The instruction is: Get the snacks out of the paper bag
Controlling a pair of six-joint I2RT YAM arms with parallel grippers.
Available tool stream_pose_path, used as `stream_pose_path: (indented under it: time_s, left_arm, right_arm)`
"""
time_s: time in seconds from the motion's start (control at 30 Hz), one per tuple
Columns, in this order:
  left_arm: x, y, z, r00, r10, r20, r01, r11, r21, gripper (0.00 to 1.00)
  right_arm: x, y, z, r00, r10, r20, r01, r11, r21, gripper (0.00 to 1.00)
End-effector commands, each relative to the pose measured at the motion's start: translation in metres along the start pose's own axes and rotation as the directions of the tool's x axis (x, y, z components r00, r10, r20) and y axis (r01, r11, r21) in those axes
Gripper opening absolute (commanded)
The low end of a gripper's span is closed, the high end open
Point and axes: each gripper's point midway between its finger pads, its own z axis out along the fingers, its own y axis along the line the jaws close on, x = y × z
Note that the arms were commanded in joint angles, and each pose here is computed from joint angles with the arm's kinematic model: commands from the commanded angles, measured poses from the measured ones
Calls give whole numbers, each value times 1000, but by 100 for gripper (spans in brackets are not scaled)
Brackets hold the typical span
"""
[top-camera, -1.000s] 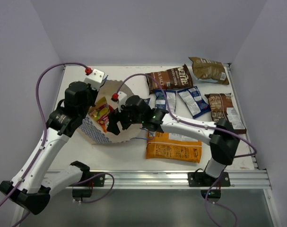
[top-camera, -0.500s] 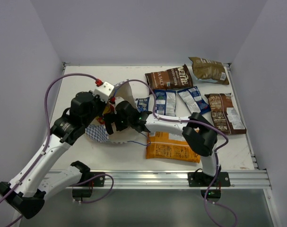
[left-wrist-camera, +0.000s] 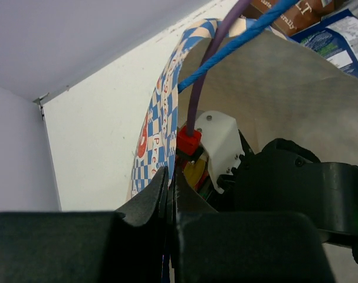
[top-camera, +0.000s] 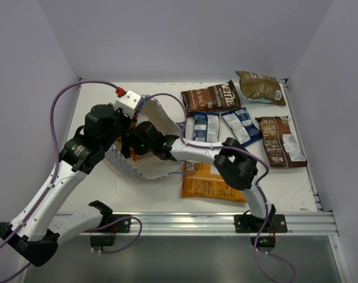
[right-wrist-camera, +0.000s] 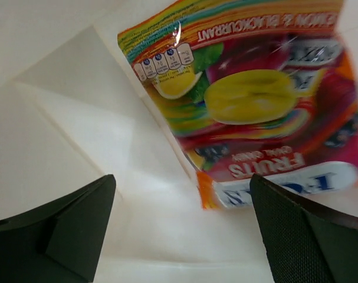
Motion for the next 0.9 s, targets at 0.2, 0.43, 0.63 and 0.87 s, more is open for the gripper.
stream_pose_path:
  time_s: [0.2, 0.43, 0.63, 0.87]
  left_arm:
    - [-71, 3, -30, 977, -55, 207, 43, 997, 63, 0]
    - [-62, -14, -26, 984, -57, 170, 31, 988, 152, 0]
    - [-69, -32, -29, 983, -58, 174, 12, 967, 254, 0]
    - [-81, -35, -36, 978, -66, 199, 6, 958, 288, 0]
  right_arm:
    - [-26, -19, -2, 983, 60, 174, -74, 994, 76, 99]
    - [-35, -47, -2, 965, 54, 256, -111, 971, 213, 99]
    - [-45, -22, 12, 958, -5, 285, -22, 996, 92, 99]
    - [-25, -45, 32, 975, -16, 221, -28, 980, 195, 99]
